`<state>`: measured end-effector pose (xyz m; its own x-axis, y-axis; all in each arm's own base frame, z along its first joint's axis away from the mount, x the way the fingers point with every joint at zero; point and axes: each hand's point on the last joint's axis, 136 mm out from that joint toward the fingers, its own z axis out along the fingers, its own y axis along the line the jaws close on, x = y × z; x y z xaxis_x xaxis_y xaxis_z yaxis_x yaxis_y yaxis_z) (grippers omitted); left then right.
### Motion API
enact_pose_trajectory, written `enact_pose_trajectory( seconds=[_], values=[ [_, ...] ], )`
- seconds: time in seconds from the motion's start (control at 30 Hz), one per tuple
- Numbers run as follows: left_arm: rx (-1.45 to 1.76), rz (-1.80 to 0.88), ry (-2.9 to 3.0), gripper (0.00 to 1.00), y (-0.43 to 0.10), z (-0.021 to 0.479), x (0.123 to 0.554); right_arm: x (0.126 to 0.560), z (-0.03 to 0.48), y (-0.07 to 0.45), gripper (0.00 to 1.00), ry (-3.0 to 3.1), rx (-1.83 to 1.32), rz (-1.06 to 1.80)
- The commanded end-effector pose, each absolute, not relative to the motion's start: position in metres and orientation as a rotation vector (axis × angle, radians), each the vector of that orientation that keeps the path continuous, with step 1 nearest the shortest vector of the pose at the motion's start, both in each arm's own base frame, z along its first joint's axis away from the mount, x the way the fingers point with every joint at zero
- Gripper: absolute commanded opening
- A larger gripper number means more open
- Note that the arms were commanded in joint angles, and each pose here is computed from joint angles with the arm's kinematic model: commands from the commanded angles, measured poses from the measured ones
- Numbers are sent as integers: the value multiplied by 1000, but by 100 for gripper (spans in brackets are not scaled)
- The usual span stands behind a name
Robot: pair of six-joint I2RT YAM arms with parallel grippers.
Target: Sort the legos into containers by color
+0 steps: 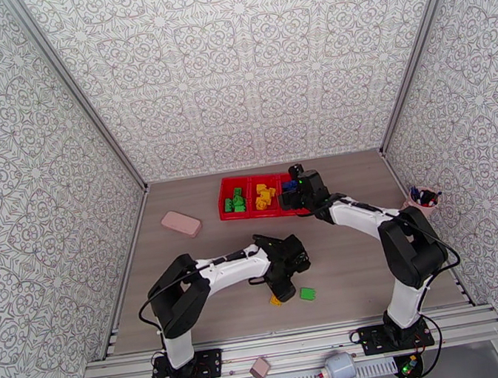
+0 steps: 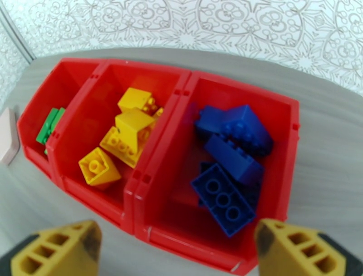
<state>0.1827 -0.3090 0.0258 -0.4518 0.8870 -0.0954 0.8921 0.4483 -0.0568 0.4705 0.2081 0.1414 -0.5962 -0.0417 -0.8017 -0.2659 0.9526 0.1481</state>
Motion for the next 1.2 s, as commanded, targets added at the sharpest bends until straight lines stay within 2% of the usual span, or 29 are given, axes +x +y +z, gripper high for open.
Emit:
enact_pose_trajectory(
  seconds=[0.0, 0.27, 0.43, 0.73, 0.83, 0.93, 1.07, 1.17],
  values=[
    [1588, -159, 2681, 61, -299, 30, 177, 469, 146, 198, 93, 2196, -185, 296],
    [1501, -156, 2742, 66, -282, 36, 169, 469, 147, 190, 93, 2196, -169, 286],
    [1459, -161, 2768, 55, -279, 33, 169, 467, 144, 188, 93, 2201, -158, 287],
    [1485, -174, 2787, 54, -282, 20, 168, 462, 145, 180, 93, 2199, -141, 276],
    [1470, -171, 2778, 45, -283, 20, 173, 460, 146, 177, 93, 2197, -135, 271],
    [1477, -171, 2784, 45, -283, 18, 175, 459, 146, 175, 93, 2197, -129, 269],
    [1479, -160, 2772, 35, -284, 20, 178, 457, 147, 173, 93, 2195, -126, 267],
    [1460, -143, 2750, 34, -282, 25, 182, 454, 149, 170, 93, 2193, -123, 262]
  ],
)
